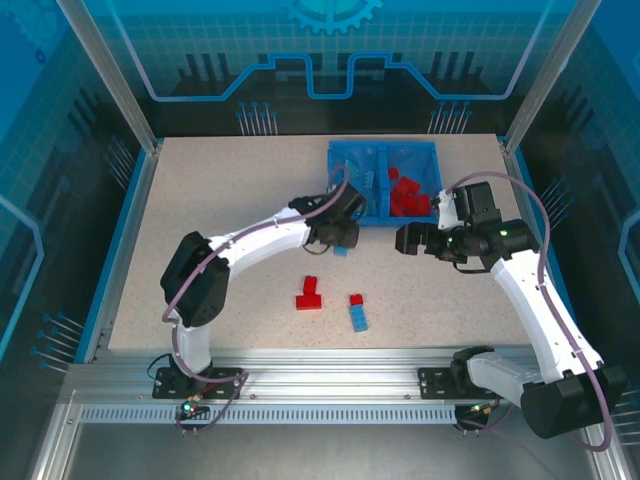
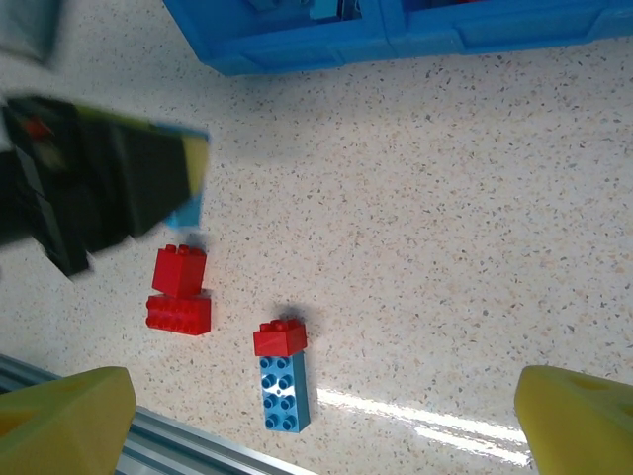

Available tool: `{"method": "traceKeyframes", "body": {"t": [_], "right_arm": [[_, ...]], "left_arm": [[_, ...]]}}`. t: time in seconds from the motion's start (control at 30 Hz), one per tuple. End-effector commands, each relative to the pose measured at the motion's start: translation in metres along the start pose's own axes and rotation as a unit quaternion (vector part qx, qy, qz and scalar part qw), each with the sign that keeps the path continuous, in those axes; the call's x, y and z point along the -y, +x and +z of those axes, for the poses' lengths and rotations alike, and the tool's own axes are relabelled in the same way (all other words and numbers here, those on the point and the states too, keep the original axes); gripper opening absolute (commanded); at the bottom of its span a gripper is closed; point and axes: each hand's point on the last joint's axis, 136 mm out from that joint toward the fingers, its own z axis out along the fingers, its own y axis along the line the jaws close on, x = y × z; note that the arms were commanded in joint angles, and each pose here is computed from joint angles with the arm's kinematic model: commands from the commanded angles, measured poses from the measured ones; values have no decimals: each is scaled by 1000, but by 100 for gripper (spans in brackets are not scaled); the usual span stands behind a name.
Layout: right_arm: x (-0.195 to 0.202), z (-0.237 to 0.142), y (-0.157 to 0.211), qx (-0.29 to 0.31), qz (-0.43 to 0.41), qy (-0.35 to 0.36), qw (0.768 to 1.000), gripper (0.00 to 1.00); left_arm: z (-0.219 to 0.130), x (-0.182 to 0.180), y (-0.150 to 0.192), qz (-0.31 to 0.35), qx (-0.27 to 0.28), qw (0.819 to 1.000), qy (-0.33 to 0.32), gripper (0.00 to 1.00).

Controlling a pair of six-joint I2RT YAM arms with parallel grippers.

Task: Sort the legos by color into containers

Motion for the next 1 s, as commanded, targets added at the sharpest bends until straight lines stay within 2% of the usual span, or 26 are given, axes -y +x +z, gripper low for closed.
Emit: {"method": "traceKeyframes", "body": {"t": [0.0, 0.23, 0.43, 0.63, 0.83, 0.9, 0.97], "right_arm": [[-8, -3, 2, 5, -1, -11, 1000, 100], [-8, -8, 1, 9, -1, -7, 1000, 100], [-8, -14, 3, 12, -5, -4, 1000, 100], [-5, -21, 7, 14, -8, 7, 1000, 100], [-6, -25, 6, 16, -8, 8, 1000, 100], [-7, -25, 6, 17, -8, 8, 1000, 100], [-8, -26, 5, 17, -7, 6, 1000, 100]], "left_arm": [[-20, -8, -50, 25, 54, 998, -17, 36], [-13, -1, -125, 45, 114, 992, -38, 36], [7, 9, -166, 91, 147, 983, -62, 36], [28, 5, -184, 115, 148, 980, -71, 36], [39, -2, -185, 128, 143, 979, -70, 39], [39, -1, -186, 128, 145, 979, -65, 41], [37, 0, -190, 126, 151, 979, -60, 47]]}}
